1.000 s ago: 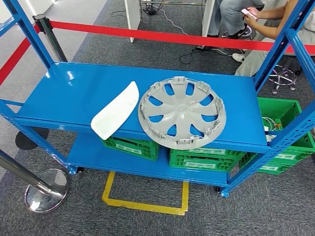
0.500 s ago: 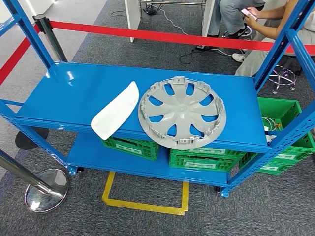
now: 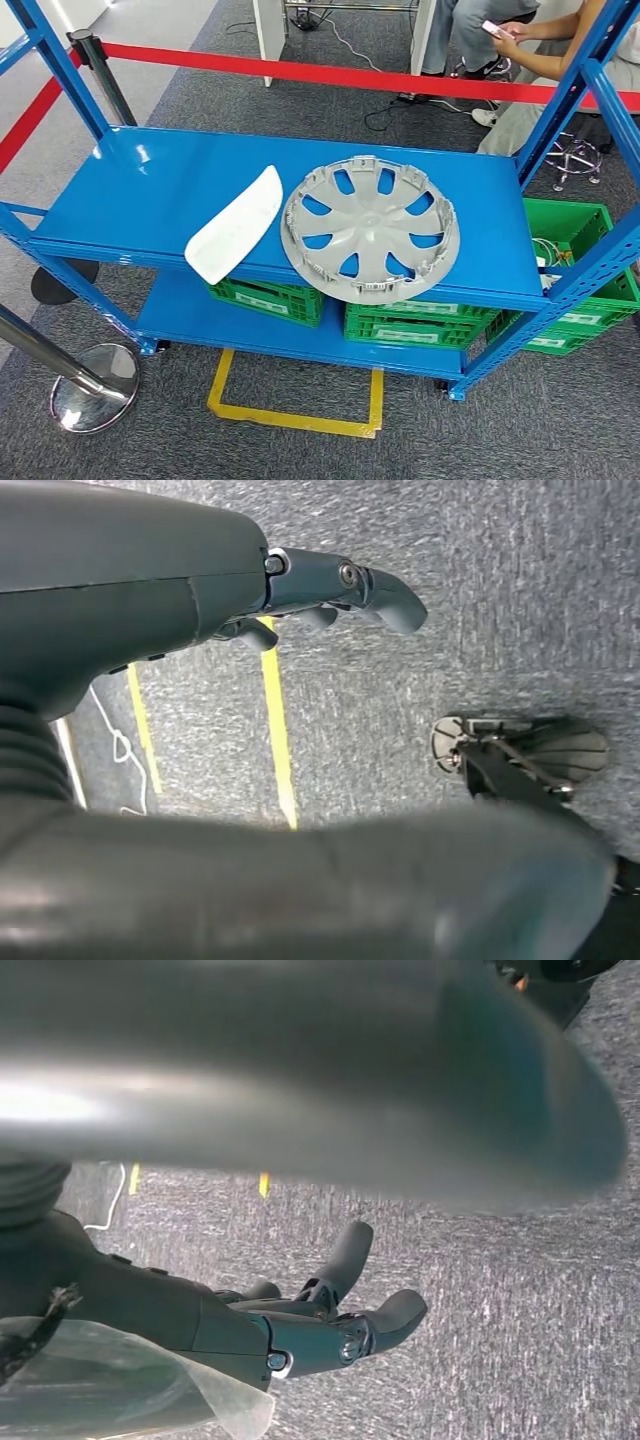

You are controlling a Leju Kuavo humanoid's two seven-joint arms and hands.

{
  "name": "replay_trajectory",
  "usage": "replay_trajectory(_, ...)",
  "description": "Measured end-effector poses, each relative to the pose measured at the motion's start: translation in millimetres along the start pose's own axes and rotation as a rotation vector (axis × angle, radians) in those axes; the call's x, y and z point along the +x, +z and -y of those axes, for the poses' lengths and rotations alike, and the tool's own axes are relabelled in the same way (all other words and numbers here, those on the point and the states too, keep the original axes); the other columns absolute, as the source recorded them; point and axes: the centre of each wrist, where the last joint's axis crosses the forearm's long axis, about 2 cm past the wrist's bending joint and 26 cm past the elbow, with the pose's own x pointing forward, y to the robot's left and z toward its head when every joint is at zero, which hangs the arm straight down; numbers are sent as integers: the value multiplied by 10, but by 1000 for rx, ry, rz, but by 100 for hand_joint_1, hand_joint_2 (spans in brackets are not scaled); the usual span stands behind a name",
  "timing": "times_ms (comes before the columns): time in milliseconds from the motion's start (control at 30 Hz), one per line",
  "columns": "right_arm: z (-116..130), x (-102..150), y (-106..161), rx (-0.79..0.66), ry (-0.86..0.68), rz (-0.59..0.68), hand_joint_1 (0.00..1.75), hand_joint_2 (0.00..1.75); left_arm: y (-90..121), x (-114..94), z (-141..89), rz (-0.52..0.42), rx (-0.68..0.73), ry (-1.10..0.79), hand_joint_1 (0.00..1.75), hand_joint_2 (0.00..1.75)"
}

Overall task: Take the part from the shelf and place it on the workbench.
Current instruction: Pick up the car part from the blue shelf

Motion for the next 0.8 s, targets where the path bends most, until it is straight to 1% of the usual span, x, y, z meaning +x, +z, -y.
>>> replay_trajectory(200,-23,16,11,3,-22,1,0,0,-17,62,41,29,21,10,0,0)
replay_trajectory(433,-47,-1,42,2,-50,1,0,0,-24,118,104,101,31,30,0,0)
replay_trajectory(667,-63,-29,90,4,-61,-3,0,0,-16,225,157,211,24,46,0,0)
replay_trajectory(800,-82,-47,127,12,-64,-5,0,0,-12,349,127,316,58,78,0,0)
